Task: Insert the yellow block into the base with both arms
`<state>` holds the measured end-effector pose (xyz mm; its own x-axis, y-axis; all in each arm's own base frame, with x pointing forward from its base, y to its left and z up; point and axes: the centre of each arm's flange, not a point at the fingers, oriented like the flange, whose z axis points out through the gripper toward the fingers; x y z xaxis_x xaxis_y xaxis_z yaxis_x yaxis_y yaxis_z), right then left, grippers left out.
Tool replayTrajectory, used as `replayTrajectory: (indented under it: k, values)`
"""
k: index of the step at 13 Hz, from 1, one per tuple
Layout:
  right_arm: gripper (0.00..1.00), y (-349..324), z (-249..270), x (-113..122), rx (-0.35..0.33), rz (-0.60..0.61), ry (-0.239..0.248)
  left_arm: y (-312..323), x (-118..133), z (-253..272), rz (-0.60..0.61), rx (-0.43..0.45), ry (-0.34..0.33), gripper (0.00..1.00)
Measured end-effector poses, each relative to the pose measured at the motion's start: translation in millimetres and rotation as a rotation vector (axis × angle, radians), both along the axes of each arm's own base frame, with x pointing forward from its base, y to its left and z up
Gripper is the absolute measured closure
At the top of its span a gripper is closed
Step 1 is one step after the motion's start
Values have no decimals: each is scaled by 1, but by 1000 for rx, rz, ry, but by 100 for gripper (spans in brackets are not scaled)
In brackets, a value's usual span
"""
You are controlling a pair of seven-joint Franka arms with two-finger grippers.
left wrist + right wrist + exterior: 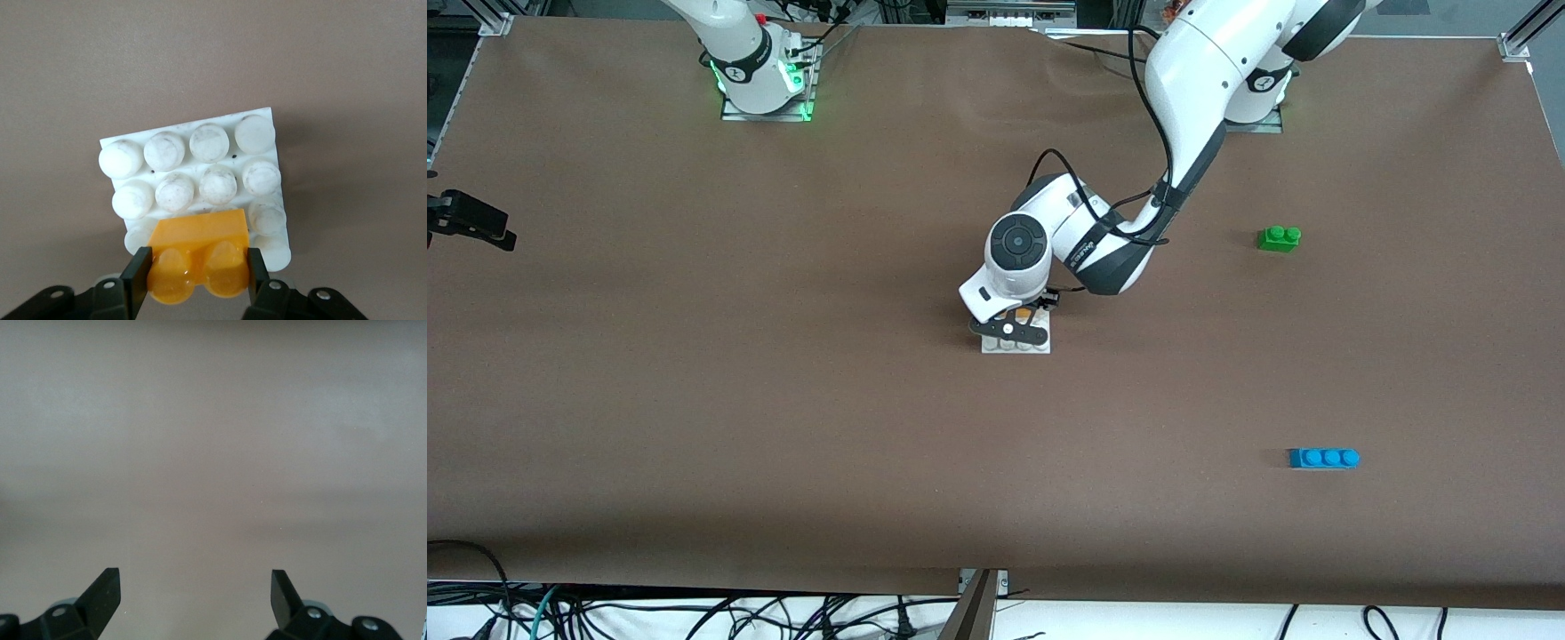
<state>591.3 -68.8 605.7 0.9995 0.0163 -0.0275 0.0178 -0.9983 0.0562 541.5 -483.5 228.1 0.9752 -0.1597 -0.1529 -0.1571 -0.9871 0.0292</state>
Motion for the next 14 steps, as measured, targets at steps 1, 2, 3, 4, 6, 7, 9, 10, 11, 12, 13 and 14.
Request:
replayTrajectory:
  k: [1, 2, 3, 4, 6, 7, 9, 10, 11, 12, 13, 14]
  values:
    - [0, 0, 0, 0, 0, 0, 1, 0, 0, -2, 4, 0, 1, 38]
    - [0, 0, -1, 1, 0, 0, 2, 0, 0, -4, 11, 1, 1, 38]
    - [0, 0, -2, 1, 0, 0, 3, 0, 0, -5, 15, 1, 2, 38]
    - [0, -1, -3, 1, -1, -2, 5, 0, 0, -6, 17, 1, 2, 38]
    - [0, -2, -3, 1, -1, -3, 6, 0, 0, -6, 17, 1, 2, 31]
    - [0, -2, -3, 1, -1, -3, 6, 0, 0, -5, 17, 0, 1, 21]
    - [0, -2, -4, 1, -1, -3, 6, -1, 5, 2, 23, -9, -11, 1]
    - [0, -2, -4, 1, -1, -3, 6, 0, 9, 10, 28, -16, -21, 0]
    - [0, -2, -4, 1, -1, -3, 6, 2, 14, 23, 35, -20, -32, 0]
    - [0, -2, -4, 1, -1, -3, 6, 9, 23, 44, 49, -19, -43, 0]
    - [0, -2, -4, 2, -1, -4, 6, 23, 34, 74, 70, -20, -60, 0]
    - [0, -2, -4, 2, -1, -4, 6, 44, 47, 110, 100, -19, -79, 0]
